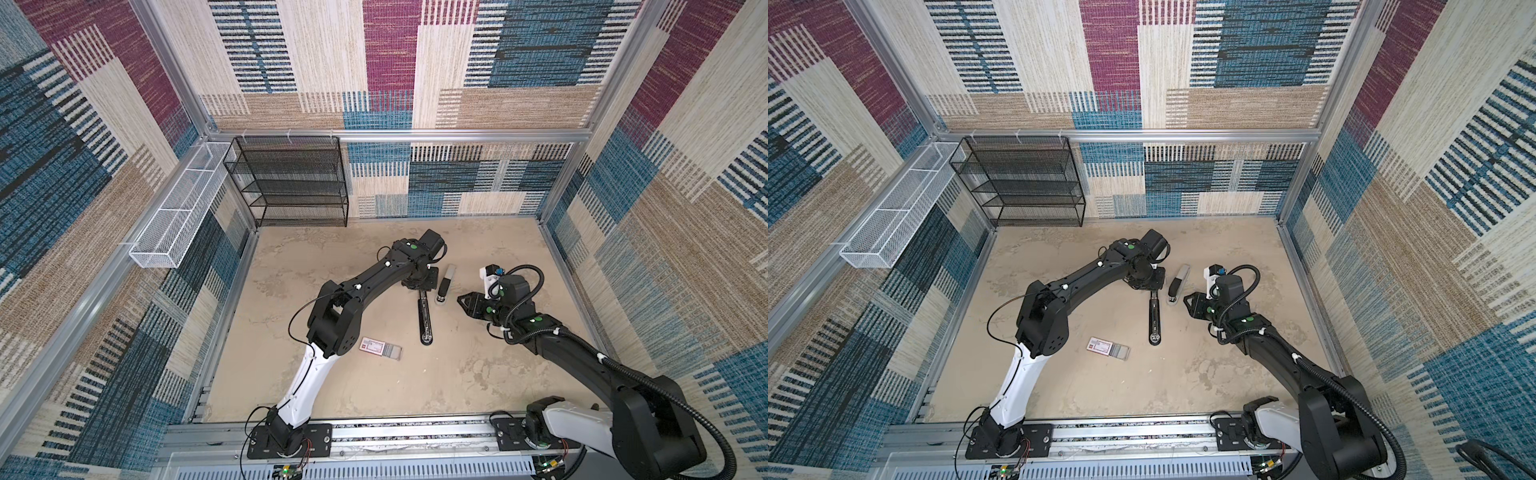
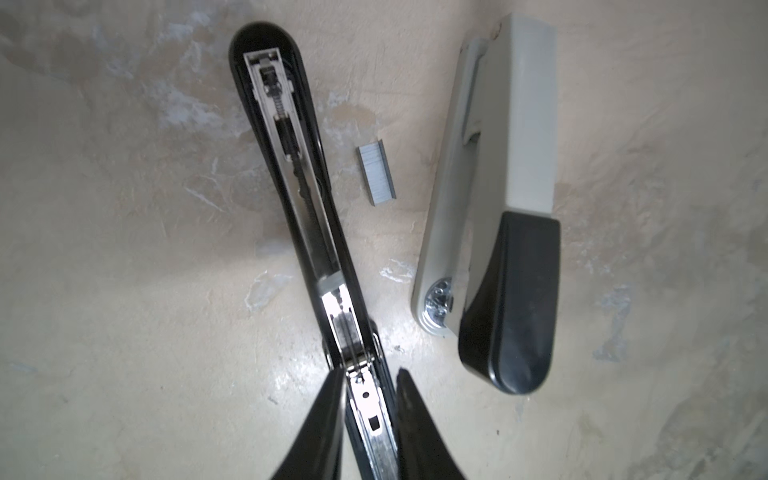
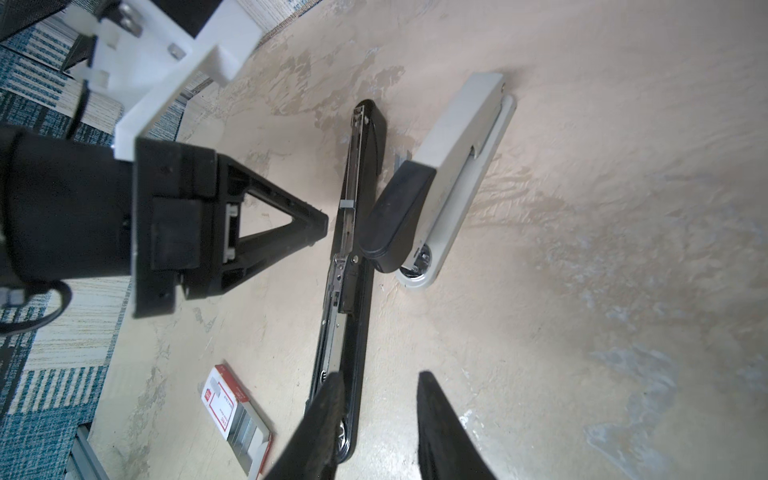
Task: Load the staples into the stapler
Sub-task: 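Move the left gripper over the open black stapler's staple channel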
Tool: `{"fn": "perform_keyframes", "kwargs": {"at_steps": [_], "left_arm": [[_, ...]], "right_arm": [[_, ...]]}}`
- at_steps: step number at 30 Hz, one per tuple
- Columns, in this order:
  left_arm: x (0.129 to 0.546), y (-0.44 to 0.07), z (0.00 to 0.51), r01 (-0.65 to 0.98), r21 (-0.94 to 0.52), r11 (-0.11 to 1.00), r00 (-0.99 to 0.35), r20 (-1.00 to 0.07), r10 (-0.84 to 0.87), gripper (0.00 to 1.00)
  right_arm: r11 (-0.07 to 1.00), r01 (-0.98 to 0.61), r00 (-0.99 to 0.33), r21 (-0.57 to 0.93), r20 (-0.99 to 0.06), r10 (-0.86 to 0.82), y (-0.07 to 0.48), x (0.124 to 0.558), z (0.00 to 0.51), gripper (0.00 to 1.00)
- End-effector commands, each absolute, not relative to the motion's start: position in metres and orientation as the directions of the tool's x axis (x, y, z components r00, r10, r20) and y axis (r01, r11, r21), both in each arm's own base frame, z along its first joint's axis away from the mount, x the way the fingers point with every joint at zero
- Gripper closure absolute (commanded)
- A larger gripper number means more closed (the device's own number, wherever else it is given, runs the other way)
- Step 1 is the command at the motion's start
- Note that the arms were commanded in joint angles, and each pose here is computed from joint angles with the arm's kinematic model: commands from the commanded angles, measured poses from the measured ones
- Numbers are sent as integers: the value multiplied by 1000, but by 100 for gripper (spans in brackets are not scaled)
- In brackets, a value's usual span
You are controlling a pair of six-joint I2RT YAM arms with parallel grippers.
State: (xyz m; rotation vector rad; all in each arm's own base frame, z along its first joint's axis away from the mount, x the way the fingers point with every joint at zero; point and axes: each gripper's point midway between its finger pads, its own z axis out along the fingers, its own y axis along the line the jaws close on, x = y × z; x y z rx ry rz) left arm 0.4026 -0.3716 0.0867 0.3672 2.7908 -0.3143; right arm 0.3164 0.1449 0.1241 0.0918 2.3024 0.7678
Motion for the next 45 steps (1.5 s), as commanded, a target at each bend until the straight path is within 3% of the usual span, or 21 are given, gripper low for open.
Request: {"fn": "perform_keyframes", "kwargs": {"at_steps": [1, 6, 14, 23, 45], "left_arm": [[407, -360, 84, 333, -56, 941, -895, -333, 297, 74], [414, -372, 93, 499, -13, 866, -806, -373, 459, 72], [411, -375, 108, 800, 105, 591, -518, -378, 768, 69], [417, -374, 94, 894, 124, 431, -365, -356, 860, 69], [431, -362, 50, 906, 154, 394, -344, -271, 899, 67]], "right_arm": [[812, -156, -744, 562, -608, 277, 146, 318, 128, 66], [820, -156, -742, 551, -613, 271, 143, 316, 126, 65], [825, -157, -738, 542, -620, 267, 139, 316, 128, 65], [829, -156, -738, 537, -622, 263, 138, 315, 129, 65], [835, -149, -742, 530, -618, 260, 135, 317, 127, 65]]}}
